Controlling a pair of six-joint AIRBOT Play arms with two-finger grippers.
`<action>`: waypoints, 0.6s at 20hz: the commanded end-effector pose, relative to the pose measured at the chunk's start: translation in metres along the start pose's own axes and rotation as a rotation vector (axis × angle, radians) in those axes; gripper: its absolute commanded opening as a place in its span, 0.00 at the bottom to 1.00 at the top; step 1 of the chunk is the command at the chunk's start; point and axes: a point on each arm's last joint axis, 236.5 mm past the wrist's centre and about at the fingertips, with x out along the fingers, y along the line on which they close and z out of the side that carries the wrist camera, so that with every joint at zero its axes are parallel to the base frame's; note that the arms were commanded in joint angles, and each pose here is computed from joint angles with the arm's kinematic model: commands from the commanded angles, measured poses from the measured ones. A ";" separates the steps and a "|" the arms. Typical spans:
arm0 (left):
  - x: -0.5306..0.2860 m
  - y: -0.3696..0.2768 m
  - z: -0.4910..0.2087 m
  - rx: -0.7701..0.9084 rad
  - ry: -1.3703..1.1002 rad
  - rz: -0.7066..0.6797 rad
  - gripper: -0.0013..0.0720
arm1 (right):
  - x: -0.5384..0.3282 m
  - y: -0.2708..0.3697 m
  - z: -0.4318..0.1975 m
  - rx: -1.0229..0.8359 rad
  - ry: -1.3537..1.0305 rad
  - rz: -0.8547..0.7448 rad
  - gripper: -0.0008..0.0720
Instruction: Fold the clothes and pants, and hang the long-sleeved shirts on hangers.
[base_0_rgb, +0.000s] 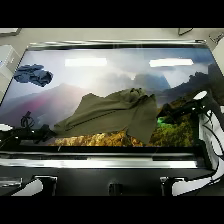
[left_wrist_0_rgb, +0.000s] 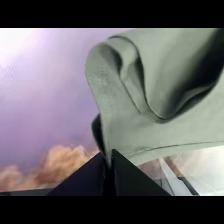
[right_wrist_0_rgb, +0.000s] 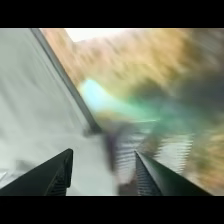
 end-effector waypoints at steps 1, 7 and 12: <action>-0.006 -0.008 0.000 0.012 -0.010 -0.017 0.05 | 0.021 0.006 0.010 0.025 -0.003 0.065 0.61; -0.015 -0.018 0.010 0.033 -0.048 -0.031 0.05 | 0.031 0.040 -0.005 -0.095 0.038 0.049 0.08; -0.165 -0.130 0.117 0.338 -0.544 -0.056 0.05 | -0.137 0.153 0.017 -0.491 -0.338 0.096 0.08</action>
